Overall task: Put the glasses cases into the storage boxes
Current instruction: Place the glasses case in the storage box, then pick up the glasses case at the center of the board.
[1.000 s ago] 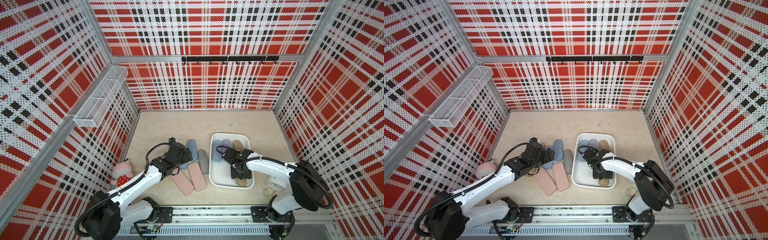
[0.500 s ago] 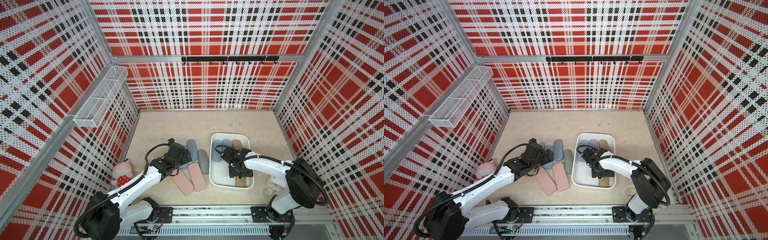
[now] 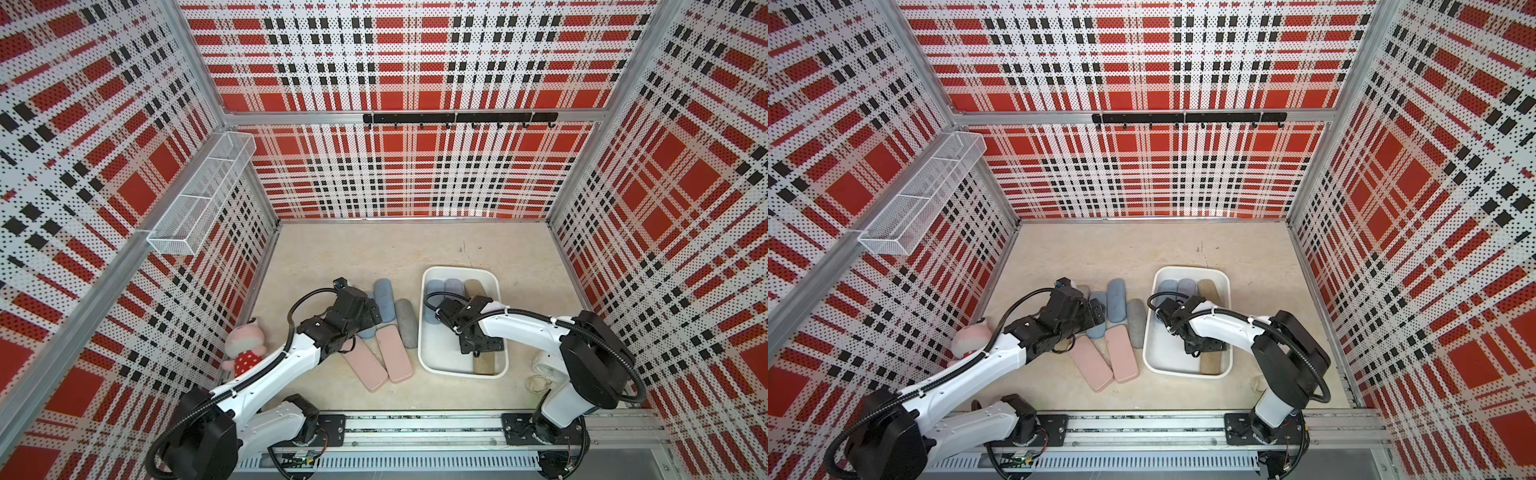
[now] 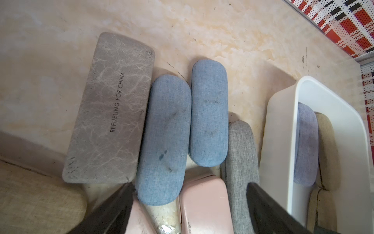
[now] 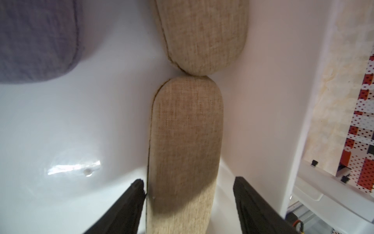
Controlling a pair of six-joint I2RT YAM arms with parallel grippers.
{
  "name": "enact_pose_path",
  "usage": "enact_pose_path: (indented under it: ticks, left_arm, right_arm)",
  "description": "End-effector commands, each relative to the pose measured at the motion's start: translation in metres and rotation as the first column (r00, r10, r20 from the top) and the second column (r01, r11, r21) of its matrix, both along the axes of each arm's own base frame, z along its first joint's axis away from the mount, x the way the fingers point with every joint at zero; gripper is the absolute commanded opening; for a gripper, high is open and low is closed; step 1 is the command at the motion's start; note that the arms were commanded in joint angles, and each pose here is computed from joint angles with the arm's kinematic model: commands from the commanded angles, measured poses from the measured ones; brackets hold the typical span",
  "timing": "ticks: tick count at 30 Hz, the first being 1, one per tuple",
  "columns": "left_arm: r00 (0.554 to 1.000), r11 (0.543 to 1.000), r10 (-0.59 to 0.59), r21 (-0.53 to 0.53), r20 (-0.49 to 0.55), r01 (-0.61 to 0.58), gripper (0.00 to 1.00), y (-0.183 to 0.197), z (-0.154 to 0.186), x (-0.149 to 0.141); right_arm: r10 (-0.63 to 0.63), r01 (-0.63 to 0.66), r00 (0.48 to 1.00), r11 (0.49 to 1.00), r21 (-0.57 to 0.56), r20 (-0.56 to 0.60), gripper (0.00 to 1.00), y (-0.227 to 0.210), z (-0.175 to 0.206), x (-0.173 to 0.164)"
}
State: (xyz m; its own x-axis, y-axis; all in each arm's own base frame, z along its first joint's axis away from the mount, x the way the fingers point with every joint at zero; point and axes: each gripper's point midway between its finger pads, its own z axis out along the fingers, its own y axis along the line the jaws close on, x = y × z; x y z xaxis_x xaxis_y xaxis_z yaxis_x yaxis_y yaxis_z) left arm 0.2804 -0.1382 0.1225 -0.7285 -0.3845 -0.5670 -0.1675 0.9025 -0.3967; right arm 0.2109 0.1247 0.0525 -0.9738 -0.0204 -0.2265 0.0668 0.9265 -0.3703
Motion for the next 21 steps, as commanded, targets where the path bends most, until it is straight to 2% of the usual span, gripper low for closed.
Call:
enact_pose_path:
  ticks: [1, 6, 8, 10, 13, 17, 21]
  left_arm:
    - [1.0, 1.0, 0.013, 0.01, -0.006, -0.013, 0.91, 0.009, -0.002, -0.005]
    - [1.0, 1.0, 0.021, 0.001, -0.019, -0.021, 0.92, 0.012, -0.003, -0.014]
    - [0.999, 0.999, 0.034, -0.004, -0.019, -0.034, 0.93, 0.014, -0.004, -0.019]
    - [0.998, 0.999, 0.05, 0.01, -0.023, -0.05, 0.93, 0.018, -0.008, -0.022]
    - [0.997, 0.996, 0.078, 0.051, -0.027, -0.077, 0.94, 0.026, -0.012, -0.022]
    - [0.994, 0.994, 0.099, 0.047, -0.038, -0.098, 0.95, 0.03, -0.015, -0.014]
    - [0.995, 0.996, 0.093, -0.002, -0.028, -0.093, 0.92, 0.025, -0.011, 0.004]
  right_arm:
    - [-0.013, 0.014, 0.999, 0.999, -0.034, 0.038, 0.74, -0.002, 0.011, 0.002]
    - [0.007, -0.01, 0.995, 1.0, 0.028, 0.097, 0.78, 0.019, 0.034, 0.011]
    - [0.01, -0.02, 0.99, 0.997, 0.068, 0.138, 0.85, 0.029, 0.049, 0.016]
    - [0.01, -0.035, 0.979, 0.992, 0.121, 0.204, 1.0, 0.042, 0.068, 0.023]
    - [-0.031, -0.039, 0.937, 0.981, 0.191, 0.348, 1.0, 0.056, 0.103, 0.035]
    - [-0.093, -0.038, 0.899, 0.957, 0.288, 0.429, 1.0, 0.068, 0.132, 0.041]
    - [-0.145, -0.093, 0.862, 0.896, 0.433, 0.486, 1.0, 0.083, 0.151, 0.045]
